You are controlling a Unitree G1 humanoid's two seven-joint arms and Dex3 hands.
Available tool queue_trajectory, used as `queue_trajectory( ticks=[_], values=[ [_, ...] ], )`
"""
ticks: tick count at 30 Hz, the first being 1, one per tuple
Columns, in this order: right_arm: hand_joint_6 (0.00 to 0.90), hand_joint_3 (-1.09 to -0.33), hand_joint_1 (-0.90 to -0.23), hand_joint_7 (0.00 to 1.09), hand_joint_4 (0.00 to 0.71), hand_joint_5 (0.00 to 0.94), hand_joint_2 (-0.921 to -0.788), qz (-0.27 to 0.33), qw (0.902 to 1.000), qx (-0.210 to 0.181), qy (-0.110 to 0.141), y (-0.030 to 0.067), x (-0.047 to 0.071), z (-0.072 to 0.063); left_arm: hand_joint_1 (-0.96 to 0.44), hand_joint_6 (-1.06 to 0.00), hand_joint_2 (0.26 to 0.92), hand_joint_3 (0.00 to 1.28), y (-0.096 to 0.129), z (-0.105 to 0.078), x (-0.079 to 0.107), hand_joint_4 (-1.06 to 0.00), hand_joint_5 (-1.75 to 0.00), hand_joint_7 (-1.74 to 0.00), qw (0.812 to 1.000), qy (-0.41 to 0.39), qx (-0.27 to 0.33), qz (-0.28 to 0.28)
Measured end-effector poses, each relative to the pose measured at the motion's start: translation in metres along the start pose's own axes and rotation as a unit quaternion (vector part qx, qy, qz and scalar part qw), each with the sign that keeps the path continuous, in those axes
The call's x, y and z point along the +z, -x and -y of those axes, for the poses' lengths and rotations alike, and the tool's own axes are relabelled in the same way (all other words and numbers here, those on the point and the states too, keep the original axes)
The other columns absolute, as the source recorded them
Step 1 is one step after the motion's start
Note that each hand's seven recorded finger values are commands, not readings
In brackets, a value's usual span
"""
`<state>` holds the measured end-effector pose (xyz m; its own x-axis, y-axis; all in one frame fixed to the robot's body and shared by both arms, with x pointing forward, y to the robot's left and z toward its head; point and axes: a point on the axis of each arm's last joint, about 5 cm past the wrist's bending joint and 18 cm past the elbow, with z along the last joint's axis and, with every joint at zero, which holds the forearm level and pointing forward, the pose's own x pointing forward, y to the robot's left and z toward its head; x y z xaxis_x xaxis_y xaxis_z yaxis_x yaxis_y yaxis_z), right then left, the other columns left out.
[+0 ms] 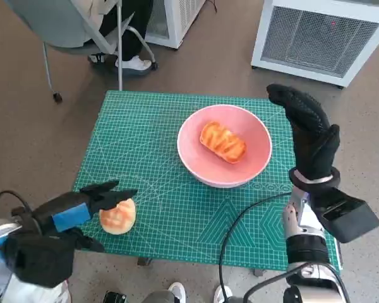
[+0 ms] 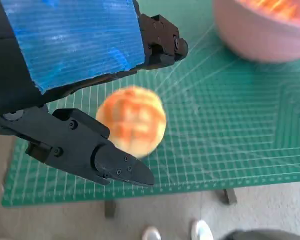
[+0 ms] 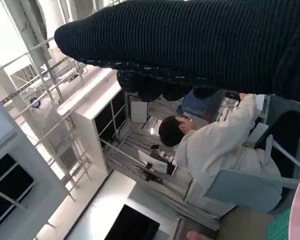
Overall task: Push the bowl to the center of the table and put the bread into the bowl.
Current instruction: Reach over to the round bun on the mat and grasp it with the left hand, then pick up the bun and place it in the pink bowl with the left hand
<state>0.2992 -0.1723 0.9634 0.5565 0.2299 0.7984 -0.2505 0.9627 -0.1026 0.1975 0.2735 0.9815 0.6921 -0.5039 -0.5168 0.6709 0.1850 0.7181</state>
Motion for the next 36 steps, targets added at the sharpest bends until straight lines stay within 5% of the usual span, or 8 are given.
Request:
queue_trajectory(
  ticks=[10, 18, 21, 24, 30, 36],
  values=[
    [0.285, -0.712, -0.604, 0.16, 0.372, 0.0, -0.921, -0.001, 1.0, 0.003, 0.0, -0.0008, 0.0, 0.001, -0.22, -0.27, 0.796, 0.02, -0.023, 0.013, -0.017, -0.18, -0.02, -0.02, 0.999, 0.016, -0.001, -0.043],
    [0.287, -0.71, -0.618, 0.16, 0.372, 0.0, -0.921, 0.0, 1.0, 0.005, 0.0, -0.0007, 0.0, 0.001, -0.08, -0.66, 0.873, 0.02, -0.038, 0.02, -0.024, -0.7, -0.08, -0.09, 0.997, -0.013, 0.067, -0.041],
    [0.287, -0.71, -0.615, 0.15, 0.372, 0.0, -0.921, 0.0, 1.0, 0.005, 0.0, -0.0007, 0.0, 0.001, -0.02, -0.62, 0.905, 0.07, -0.039, 0.022, -0.026, -0.66, -0.86, -0.81, 0.995, -0.018, 0.094, -0.035],
    [0.287, -0.709, -0.612, 0.15, 0.371, 0.0, -0.921, 0.0, 1.0, 0.005, 0.0, -0.0007, 0.001, 0.002, -0.01, -0.68, 0.908, 0.07, -0.04, 0.023, -0.028, -0.65, -1.16, -0.93, 0.992, -0.02, 0.123, -0.024],
    [0.287, -0.706, -0.611, 0.15, 0.372, 0.0, -0.921, 0.0, 1.0, 0.006, 0.002, -0.0005, 0.001, 0.003, 0.0, -0.74, 0.916, 0.07, -0.037, 0.017, -0.024, -0.62, -1.35, -0.9, 0.988, -0.015, 0.15, 0.01],
    [0.287, -0.706, -0.609, 0.15, 0.372, 0.0, -0.921, -0.001, 1.0, 0.006, 0.004, -0.0002, 0.001, 0.005, 0.0, -0.7, 0.916, 0.07, -0.027, -0.01, -0.003, -0.64, -1.27, -1.03, 0.974, -0.01, 0.213, 0.081]
  ],
)
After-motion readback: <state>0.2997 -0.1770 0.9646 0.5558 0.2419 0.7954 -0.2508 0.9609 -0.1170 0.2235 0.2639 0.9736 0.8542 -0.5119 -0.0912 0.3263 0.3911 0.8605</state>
